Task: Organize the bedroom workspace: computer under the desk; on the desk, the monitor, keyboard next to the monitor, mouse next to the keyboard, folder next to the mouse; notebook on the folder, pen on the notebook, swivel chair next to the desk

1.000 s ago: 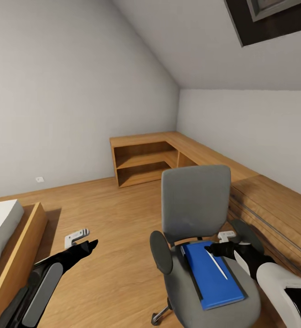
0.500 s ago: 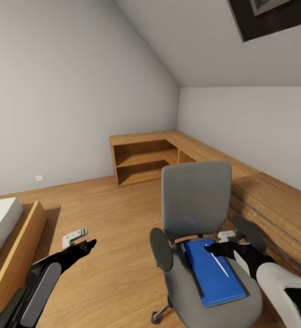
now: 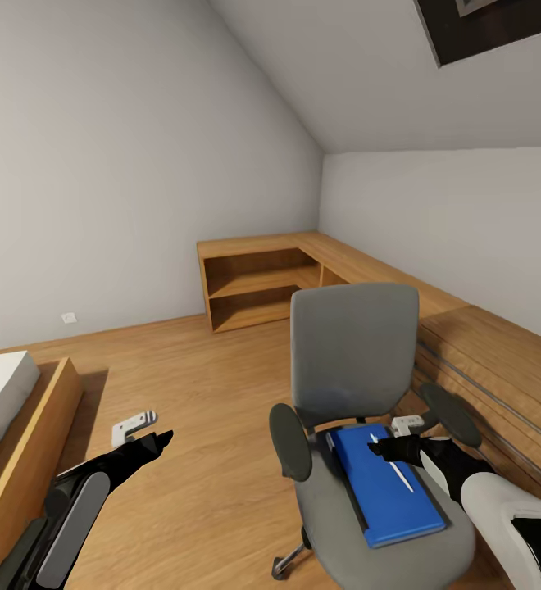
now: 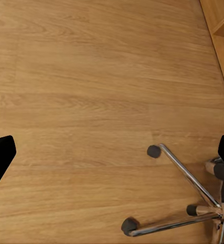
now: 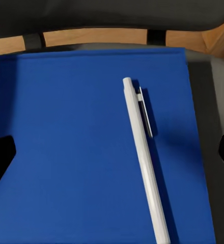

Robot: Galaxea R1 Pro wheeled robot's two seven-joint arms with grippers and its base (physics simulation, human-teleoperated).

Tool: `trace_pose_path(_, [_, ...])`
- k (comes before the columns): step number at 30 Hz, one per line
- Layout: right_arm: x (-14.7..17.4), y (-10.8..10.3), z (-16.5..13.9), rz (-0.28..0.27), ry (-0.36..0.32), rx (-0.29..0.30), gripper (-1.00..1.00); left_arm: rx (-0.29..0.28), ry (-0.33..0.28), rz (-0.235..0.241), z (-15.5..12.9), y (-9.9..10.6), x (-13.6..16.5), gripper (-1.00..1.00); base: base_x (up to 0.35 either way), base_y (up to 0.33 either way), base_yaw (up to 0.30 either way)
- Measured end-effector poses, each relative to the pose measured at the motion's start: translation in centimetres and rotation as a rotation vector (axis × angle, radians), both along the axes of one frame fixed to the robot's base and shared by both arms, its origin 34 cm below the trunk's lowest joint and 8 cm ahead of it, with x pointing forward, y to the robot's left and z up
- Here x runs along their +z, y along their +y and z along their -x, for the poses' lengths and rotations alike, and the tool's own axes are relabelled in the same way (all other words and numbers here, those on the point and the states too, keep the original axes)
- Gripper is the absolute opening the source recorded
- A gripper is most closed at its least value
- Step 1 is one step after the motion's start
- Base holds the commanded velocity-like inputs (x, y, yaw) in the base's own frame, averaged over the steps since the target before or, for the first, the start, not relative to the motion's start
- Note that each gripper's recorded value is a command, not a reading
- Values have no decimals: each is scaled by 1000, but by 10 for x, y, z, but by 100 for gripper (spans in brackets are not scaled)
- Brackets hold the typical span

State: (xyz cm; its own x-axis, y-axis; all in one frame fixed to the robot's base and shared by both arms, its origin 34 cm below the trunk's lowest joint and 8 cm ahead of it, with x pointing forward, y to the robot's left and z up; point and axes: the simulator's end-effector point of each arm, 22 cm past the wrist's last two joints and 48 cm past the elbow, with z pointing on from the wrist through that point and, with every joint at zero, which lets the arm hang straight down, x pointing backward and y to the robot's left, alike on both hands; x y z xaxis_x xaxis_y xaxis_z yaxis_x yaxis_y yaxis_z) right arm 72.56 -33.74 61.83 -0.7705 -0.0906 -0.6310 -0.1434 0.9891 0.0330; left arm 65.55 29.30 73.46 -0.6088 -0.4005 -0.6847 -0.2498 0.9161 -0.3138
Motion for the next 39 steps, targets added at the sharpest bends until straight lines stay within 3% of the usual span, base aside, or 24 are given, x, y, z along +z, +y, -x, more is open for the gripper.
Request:
trace_pose_path(10, [-18,0,2,1,-1,0,100,0,2,0,2,0,-19,100,0,0,0])
trace_pose_path(39, [-31,0,3,0,-2,0,100,26,0,4,3,11,-31,100,0,0,0])
